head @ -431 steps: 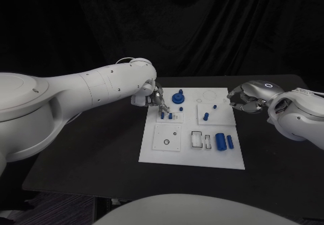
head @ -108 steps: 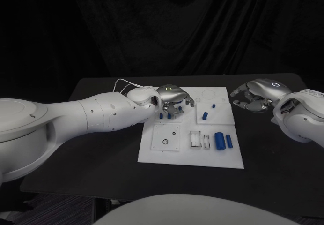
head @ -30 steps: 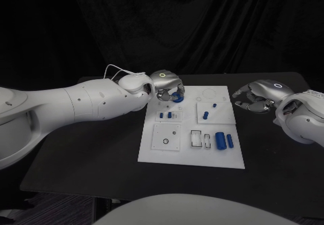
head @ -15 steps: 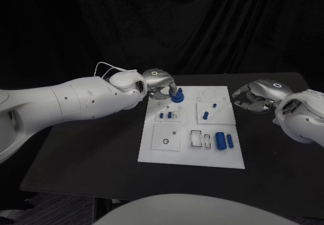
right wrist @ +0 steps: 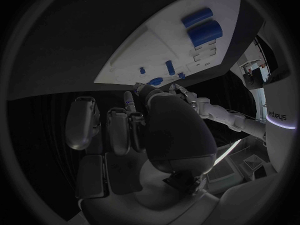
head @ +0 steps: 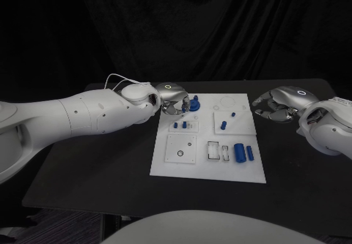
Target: Assemble the parts on the task board
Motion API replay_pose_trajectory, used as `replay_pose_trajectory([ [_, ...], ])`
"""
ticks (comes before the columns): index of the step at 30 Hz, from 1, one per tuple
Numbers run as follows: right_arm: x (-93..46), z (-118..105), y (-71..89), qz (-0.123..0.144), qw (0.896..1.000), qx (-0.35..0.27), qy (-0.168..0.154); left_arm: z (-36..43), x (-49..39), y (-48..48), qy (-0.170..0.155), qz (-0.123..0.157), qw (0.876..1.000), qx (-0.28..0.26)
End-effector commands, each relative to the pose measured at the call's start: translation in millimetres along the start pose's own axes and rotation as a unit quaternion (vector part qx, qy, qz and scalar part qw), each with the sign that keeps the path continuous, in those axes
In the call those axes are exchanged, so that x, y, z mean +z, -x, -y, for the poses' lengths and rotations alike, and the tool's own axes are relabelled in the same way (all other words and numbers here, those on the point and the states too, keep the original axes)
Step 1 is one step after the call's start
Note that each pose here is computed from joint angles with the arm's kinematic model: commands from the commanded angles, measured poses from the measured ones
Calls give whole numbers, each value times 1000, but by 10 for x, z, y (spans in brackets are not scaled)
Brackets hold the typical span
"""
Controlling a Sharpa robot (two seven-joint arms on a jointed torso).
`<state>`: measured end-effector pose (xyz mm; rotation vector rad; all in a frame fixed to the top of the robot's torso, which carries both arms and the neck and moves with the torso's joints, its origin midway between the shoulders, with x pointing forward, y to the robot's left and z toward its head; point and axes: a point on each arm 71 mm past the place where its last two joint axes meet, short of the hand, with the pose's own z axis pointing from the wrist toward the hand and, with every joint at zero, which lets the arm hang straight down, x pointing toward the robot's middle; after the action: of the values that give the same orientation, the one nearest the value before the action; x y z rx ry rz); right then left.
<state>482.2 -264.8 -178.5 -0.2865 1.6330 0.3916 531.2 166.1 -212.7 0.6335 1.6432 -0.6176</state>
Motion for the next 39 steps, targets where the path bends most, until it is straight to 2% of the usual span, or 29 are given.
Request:
replay_pose_trajectory([
  [1, -7, 9, -10, -2, 1000, -1, -4, 10, 11, -41, 1, -14, 1000, -3],
  [21, -12, 11, -14, -5, 1000, -1, -6, 20, 31, -134, 6, -35, 999, -9],
  [39, -22, 15, -15, -7, 1000, -1, -7, -38, 50, -200, 27, -42, 999, -9],
])
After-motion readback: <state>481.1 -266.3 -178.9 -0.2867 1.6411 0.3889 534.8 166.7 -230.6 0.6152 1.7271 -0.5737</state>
